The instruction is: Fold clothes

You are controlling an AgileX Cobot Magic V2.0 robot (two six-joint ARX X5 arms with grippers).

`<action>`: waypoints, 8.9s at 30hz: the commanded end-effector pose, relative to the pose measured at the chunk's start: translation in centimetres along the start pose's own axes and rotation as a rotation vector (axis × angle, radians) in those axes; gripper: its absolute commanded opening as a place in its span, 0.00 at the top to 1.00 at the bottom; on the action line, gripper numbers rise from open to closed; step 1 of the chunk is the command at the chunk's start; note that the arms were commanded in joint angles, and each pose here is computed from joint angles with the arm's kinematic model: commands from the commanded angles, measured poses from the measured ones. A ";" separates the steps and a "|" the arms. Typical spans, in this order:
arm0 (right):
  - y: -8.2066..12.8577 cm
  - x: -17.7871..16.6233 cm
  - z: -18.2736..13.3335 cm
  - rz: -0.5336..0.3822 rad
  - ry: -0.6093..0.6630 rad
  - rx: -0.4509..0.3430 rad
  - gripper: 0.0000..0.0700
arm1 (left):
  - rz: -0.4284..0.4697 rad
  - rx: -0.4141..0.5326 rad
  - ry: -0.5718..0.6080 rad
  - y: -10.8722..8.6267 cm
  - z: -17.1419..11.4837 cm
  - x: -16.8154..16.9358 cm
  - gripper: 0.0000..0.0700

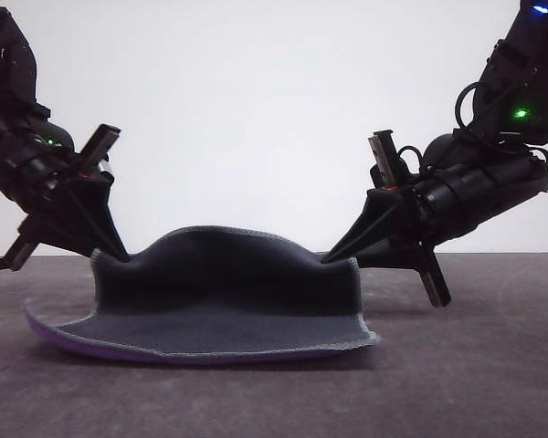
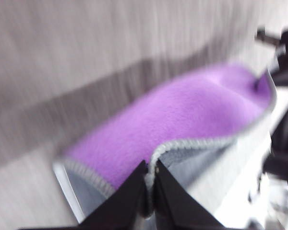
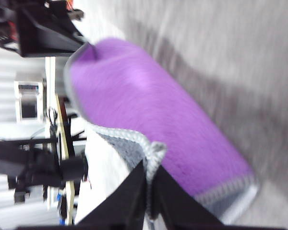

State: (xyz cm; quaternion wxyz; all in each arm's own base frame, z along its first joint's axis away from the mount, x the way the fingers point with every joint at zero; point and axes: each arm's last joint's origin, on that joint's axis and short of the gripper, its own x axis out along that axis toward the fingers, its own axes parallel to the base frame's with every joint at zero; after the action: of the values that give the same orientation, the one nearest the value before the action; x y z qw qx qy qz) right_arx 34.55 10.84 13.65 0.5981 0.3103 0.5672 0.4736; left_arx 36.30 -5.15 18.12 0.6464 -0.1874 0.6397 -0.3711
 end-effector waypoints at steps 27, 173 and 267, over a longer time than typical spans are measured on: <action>-0.1 1.0 -1.7 0.008 0.128 0.004 0.65 | -0.065 -0.049 0.188 -0.4 -1.8 0.2 0.60; 10.3 17.2 -3.4 -0.002 -0.058 -0.228 0.88 | 0.487 0.206 -0.492 -12.5 -16.0 -10.2 0.59; 13.7 -9.5 -12.2 -0.900 -0.440 -0.427 0.99 | 0.511 0.276 -0.541 -12.8 -15.9 -10.7 0.98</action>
State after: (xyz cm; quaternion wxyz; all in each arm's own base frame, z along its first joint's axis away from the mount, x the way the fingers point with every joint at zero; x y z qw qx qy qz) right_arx 20.37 4.88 27.57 0.8941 0.0039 0.4017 0.1981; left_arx 18.85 -2.21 32.48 0.8760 -0.0423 0.4301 -0.2144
